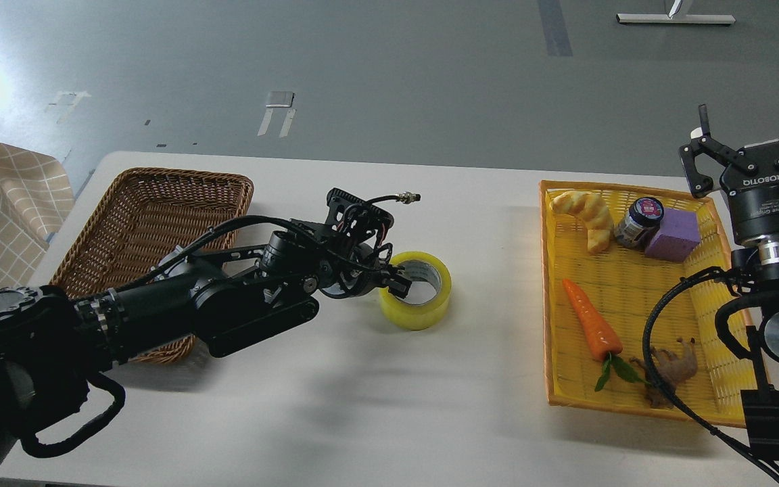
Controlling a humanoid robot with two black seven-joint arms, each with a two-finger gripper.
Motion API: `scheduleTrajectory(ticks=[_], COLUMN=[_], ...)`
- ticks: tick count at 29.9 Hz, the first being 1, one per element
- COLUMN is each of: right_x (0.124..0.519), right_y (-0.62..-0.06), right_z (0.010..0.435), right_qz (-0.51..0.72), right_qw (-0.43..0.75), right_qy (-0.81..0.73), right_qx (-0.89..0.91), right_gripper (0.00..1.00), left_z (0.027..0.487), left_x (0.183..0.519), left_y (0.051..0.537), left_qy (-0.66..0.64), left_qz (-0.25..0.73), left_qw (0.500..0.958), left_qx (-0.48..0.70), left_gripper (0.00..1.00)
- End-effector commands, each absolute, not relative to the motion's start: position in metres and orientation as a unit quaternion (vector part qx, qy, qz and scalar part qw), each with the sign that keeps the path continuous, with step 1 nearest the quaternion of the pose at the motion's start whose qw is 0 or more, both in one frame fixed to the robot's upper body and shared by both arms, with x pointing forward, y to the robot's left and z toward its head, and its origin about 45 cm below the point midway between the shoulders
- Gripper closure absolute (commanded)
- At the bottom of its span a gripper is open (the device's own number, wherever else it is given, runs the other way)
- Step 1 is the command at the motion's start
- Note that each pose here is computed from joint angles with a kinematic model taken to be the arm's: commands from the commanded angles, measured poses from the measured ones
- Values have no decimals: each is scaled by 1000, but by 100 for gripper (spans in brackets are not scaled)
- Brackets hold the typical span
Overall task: Place and transfer tape with both arms
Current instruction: 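Grip the tape roll through its hole with the left gripper, then lift the tape roll and carry it over the wicker basket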
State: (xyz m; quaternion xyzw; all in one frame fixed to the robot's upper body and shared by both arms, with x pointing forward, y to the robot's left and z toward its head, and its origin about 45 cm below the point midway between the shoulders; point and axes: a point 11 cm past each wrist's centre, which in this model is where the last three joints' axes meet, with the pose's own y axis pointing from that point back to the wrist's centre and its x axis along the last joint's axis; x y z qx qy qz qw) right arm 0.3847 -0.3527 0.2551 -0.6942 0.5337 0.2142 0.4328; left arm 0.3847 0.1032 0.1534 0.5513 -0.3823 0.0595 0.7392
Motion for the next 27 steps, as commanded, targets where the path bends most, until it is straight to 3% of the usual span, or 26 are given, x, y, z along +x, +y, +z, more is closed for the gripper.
scheduleTrajectory(ticks=[1, 11, 27], right_x=[385, 385, 383], right_y=[-353, -353, -353], right_z=[256, 255, 253], right_qz=[214, 214, 215], right_qw=[433, 433, 432], right_qy=[533, 534, 535], right_qx=[-695, -694, -694], right_gripper=[0, 0, 0], left_z=[179, 248, 300], left_x=[399, 439, 445], left_y=[100, 146, 285], left_qy=[-400, -375, -368], left_qz=[74, 146, 215], left_qw=[737, 746, 702], left_qx=[540, 531, 571], left_gripper=[100, 100, 100])
